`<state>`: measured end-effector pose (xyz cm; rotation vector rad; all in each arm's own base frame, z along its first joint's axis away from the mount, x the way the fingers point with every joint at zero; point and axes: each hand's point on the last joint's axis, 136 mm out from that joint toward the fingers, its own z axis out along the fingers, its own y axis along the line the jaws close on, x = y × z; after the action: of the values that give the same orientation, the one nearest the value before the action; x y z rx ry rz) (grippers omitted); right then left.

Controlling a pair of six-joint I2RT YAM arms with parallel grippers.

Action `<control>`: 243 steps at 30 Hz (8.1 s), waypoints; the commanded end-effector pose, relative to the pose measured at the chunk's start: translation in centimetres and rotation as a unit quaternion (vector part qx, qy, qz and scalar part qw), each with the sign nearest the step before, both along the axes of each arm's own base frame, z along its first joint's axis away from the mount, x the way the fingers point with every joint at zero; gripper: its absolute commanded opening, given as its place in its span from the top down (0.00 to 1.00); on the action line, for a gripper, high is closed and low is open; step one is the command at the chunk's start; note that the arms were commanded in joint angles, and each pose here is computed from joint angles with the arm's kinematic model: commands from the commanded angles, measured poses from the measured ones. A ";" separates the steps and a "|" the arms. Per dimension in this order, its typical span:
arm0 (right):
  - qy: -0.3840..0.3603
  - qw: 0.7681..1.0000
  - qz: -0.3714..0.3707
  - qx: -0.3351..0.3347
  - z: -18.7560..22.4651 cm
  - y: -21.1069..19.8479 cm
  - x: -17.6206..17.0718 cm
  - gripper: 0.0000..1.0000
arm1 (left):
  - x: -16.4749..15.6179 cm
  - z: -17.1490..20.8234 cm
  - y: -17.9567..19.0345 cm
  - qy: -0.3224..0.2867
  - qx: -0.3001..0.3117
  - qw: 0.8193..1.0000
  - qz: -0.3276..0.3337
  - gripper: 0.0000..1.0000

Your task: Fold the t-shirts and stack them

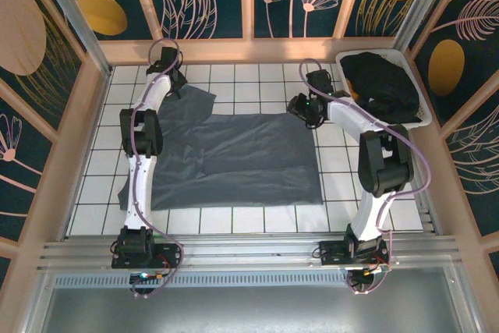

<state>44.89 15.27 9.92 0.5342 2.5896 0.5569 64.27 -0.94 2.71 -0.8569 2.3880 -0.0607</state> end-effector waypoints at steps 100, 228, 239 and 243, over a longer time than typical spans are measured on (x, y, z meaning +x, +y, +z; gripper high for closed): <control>0.107 0.990 -0.042 -0.077 -5.9 -5.5 -14.8 1.00 | -45.3 11.9 8.2 -0.008 0.033 0.963 0.268 1.00; -0.058 0.982 0.141 0.113 5.4 9.0 -4.0 0.50 | -18.5 3.1 -9.8 0.025 -0.173 0.949 -0.264 0.79; -0.057 0.981 0.140 0.119 5.3 8.9 -4.6 0.50 | -19.6 1.7 -9.4 0.051 -0.140 0.954 -0.262 0.53; -0.058 0.981 0.142 0.122 5.3 9.0 -5.1 0.50 | -19.2 1.4 -9.1 0.049 -0.127 0.954 -0.266 0.49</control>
<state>40.14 23.71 13.09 0.2181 2.5749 0.9356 45.10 -10.48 4.26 -0.3298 2.6729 -0.6117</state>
